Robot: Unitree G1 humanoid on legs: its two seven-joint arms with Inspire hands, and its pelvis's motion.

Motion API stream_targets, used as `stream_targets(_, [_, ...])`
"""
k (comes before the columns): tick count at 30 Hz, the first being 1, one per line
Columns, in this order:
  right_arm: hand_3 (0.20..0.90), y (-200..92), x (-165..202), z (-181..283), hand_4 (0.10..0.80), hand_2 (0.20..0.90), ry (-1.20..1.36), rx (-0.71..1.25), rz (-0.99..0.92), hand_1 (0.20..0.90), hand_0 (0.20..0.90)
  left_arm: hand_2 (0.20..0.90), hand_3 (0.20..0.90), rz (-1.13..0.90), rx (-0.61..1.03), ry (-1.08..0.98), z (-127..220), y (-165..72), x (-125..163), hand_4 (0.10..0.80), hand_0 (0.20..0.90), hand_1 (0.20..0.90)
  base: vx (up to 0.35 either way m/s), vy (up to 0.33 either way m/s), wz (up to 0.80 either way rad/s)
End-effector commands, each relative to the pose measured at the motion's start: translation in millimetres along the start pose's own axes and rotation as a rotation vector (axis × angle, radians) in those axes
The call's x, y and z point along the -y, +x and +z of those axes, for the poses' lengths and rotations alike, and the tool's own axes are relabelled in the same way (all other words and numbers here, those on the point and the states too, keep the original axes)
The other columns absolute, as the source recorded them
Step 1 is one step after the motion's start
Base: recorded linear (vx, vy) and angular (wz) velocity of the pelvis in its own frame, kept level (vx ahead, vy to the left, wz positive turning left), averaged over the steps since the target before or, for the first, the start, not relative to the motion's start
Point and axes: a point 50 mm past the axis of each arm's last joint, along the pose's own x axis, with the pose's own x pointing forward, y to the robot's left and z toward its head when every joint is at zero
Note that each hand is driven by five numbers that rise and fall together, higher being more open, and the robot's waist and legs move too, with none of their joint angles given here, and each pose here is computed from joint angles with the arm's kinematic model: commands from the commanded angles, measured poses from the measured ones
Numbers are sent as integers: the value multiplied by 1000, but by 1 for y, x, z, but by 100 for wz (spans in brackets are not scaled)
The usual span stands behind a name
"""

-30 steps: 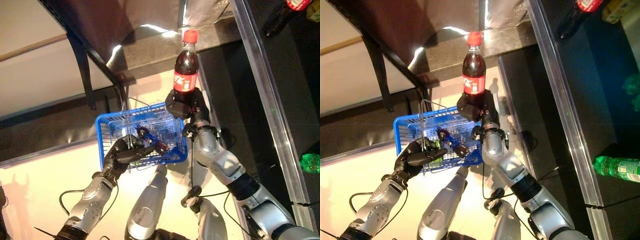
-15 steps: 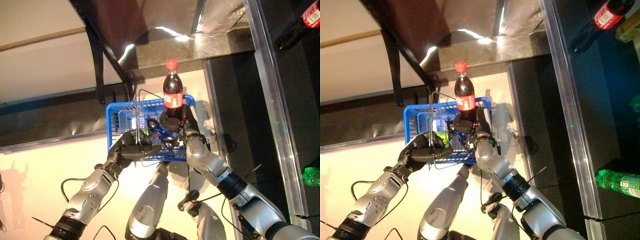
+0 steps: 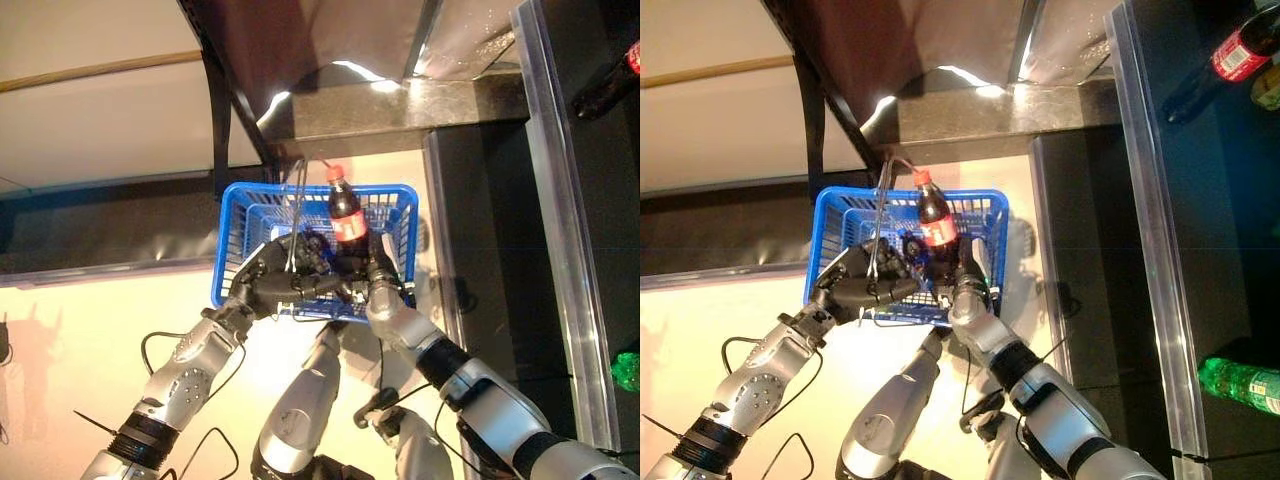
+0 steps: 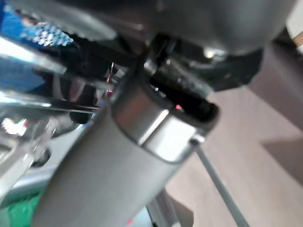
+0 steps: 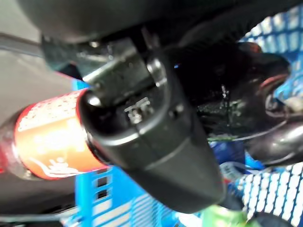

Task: Pick up the drink and place into the basket.

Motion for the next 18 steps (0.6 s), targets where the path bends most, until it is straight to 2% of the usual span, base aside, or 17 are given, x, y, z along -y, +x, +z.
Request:
stream_targets(1, [200,2,-3,113,100,300,22,402,-62,300,300,300,200,-1000,797,152,136,7,165,100,300,300,2,32,2])
stream_targets(8, [200,20,10,82,100,300,-256,308,-95,300,300,300,200,-1024,925,188,150,2,173,100,300,300,5,1,0])
stream_targets(15, [200,37,36,14,100,300,-465,27,-130,300,300,300,200,-1032,981,209,156,-2,180,100,300,300,0,0,0])
stream_targets(18, [200,41,49,2,100,300,-576,-18,-138,300,300,300,200,-1034,998,233,155,-2,185,100,300,300,3,-2,-1])
